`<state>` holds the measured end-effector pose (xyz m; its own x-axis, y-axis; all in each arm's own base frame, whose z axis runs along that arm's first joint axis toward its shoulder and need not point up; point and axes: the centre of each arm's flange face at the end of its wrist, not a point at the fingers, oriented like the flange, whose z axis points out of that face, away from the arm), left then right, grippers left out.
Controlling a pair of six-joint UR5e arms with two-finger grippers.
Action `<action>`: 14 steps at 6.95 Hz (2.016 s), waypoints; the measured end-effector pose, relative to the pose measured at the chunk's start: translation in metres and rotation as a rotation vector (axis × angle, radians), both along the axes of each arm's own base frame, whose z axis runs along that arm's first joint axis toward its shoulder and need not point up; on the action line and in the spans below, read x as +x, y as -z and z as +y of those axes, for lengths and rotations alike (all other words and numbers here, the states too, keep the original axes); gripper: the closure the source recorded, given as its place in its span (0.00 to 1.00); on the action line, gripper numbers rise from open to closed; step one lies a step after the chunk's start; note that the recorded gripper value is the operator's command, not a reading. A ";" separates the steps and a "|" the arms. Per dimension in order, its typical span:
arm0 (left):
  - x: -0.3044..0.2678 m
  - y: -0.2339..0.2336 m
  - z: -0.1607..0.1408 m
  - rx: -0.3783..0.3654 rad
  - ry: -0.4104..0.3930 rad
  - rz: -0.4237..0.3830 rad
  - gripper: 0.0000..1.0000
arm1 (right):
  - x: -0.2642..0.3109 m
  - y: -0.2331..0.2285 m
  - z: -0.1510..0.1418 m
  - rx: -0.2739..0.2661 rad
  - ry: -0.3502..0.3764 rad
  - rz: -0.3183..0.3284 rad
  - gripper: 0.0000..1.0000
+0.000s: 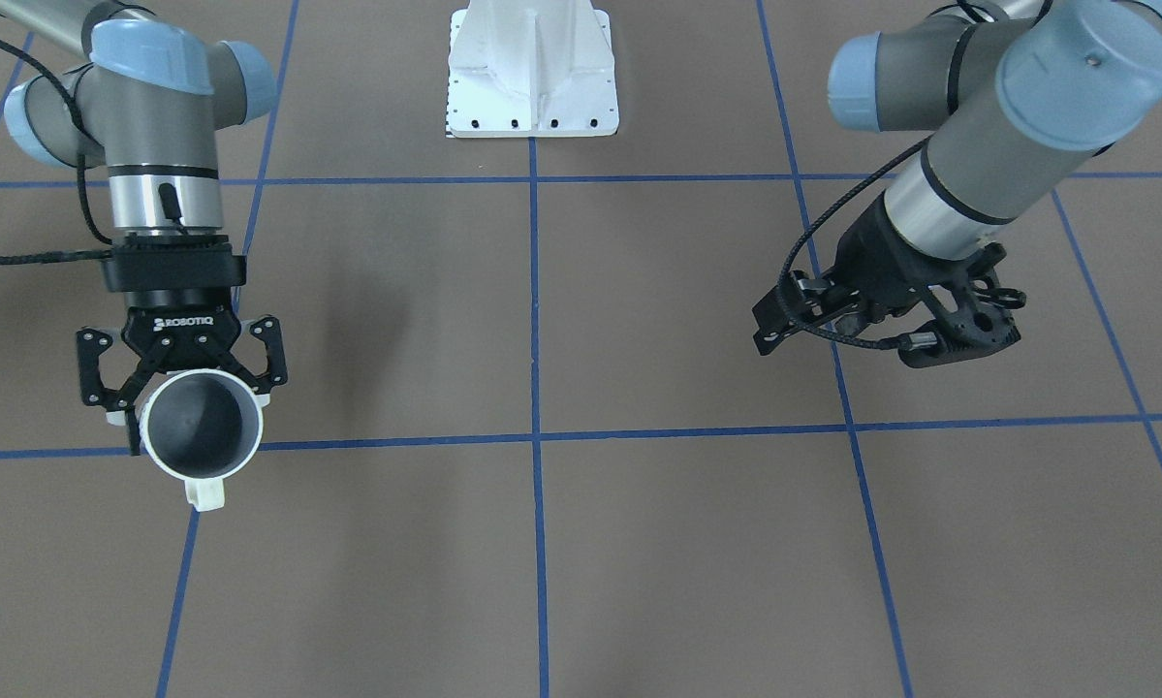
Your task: Left arm hands cup to right arm to dump lemon
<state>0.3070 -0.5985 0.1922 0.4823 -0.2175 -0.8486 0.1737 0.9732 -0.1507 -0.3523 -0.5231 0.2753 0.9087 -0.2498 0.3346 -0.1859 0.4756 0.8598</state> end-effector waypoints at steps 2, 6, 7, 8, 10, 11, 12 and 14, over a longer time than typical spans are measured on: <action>0.028 0.065 -0.005 -0.050 -0.019 0.073 0.00 | -0.051 0.030 0.044 0.081 -0.028 0.006 0.60; 0.061 0.119 -0.008 -0.100 -0.025 0.132 0.00 | -0.106 0.059 0.101 0.165 -0.084 0.031 0.59; 0.079 0.128 -0.011 -0.111 -0.022 0.169 0.00 | -0.110 0.062 0.105 0.171 -0.086 0.029 0.60; 0.098 0.135 -0.009 -0.112 -0.024 0.214 0.00 | -0.112 0.064 0.107 0.174 -0.087 0.026 0.60; 0.115 0.147 0.003 -0.099 -0.045 0.260 0.00 | -0.114 0.066 0.107 0.174 -0.087 0.025 0.60; 0.122 0.153 0.010 -0.093 -0.059 0.270 0.03 | -0.115 0.066 0.107 0.173 -0.088 0.024 0.60; 0.131 0.160 0.018 -0.091 -0.074 0.276 0.10 | -0.115 0.067 0.106 0.172 -0.090 0.018 0.60; 0.147 0.168 0.033 -0.090 -0.103 0.285 0.22 | -0.115 0.070 0.106 0.169 -0.093 0.004 0.60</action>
